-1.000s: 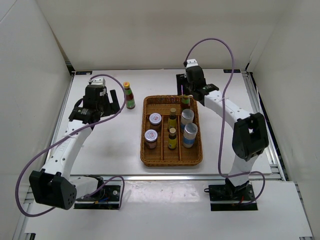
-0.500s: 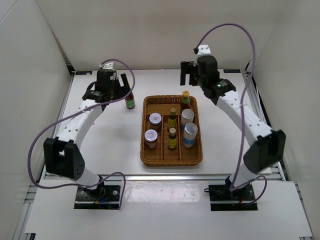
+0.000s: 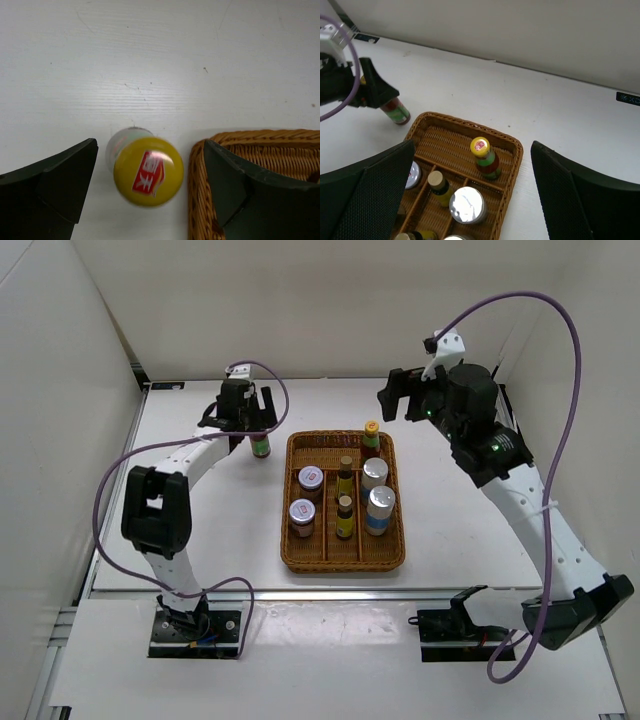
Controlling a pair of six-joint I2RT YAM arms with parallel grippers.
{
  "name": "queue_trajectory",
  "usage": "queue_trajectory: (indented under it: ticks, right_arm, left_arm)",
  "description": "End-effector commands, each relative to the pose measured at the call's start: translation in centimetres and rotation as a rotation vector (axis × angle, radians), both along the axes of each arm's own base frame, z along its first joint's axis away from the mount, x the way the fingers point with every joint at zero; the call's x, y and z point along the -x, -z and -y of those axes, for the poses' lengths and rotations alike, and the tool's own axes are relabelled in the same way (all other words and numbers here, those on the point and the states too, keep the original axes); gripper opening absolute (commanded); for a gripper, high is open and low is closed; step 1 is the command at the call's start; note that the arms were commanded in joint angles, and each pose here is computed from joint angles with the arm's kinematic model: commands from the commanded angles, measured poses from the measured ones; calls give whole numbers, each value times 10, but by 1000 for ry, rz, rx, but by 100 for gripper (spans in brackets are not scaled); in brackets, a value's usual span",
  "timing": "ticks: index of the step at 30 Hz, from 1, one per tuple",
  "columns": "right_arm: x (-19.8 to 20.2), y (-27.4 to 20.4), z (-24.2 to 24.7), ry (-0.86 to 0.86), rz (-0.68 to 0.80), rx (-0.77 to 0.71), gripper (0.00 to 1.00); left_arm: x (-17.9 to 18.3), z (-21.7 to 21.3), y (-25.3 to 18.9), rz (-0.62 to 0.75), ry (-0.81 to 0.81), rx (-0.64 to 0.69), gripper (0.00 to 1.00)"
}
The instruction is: Organize the condiment bottles
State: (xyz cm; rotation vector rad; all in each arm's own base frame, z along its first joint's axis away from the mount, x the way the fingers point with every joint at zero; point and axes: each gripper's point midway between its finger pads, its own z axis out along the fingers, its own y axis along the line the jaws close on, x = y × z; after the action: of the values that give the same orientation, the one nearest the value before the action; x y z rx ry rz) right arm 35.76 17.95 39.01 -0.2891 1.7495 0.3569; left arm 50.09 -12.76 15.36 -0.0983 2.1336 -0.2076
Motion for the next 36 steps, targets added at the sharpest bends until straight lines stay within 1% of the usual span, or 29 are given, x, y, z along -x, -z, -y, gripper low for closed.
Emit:
queue_trajectory:
  ticks: [1,2,3,4,5,7,8,10,11,13,14,15,17,20,23,27,28,30,31,33,36]
  right_arm:
    - [13,-8,-1,-59,42,30,100]
    - [14,-12,-1,-59,51,26,100]
    - [15,-7,0,-61,35,47,100]
    - [16,-12,1,-61,46,42,100]
    - [17,-9,1,-61,34,48,100]
    - [16,-7,4,-53,31,65,100]
    - [20,-12,5,-53,39,61,100]
    - [22,-13,9,-46,44,74,100]
    - [25,-17,11,-46,53,69,100]
    - [26,-14,17,-28,46,75,100]
    - [28,-17,18,-28,55,71,100]
    - [29,-15,19,-28,46,75,100]
    - [32,-11,24,-10,43,80,100]
    - [34,-3,27,7,15,73,100]
    - [41,4,31,20,-17,63,100]
    - [55,6,37,28,-38,34,100]
    - [57,16,37,30,-58,34,100]
    - [61,22,33,7,-75,23,100]
    - [66,20,33,0,-77,8,100]
    - [73,26,35,-7,-96,6,100]
    - [82,31,40,-7,-104,10,100]
  left_arm:
    - [-31,2,-36,141,-15,0,96]
    - [-33,3,-34,138,-15,-1,91]
    - [-36,3,-29,138,-15,-1,86]
    - [-40,2,-36,159,-20,-8,71]
    - [-42,3,-33,161,-20,-8,60]
    - [-46,2,-44,185,-28,-5,41]
    - [-47,0,-45,186,-41,-11,25]
    - [-47,-1,-66,225,-54,-23,11]
    - [-46,-4,-73,240,-66,-37,11]
    - [-37,4,-119,331,-57,-52,11]
    - [-37,11,-126,346,-41,-60,11]
    - [-32,14,-147,385,-35,-62,11]
    - [-21,34,-174,428,16,-72,11]
    - [-2,61,-203,478,73,-48,11]
    - [14,85,-217,516,137,-14,11]
    - [21,108,-199,504,209,14,11]
    - [21,110,-199,514,220,23,11]
    - [17,120,-174,481,252,33,11]
    - [16,126,-173,492,255,54,11]
    - [11,135,-155,472,283,55,11]
    - [1,141,-130,438,283,51,11]
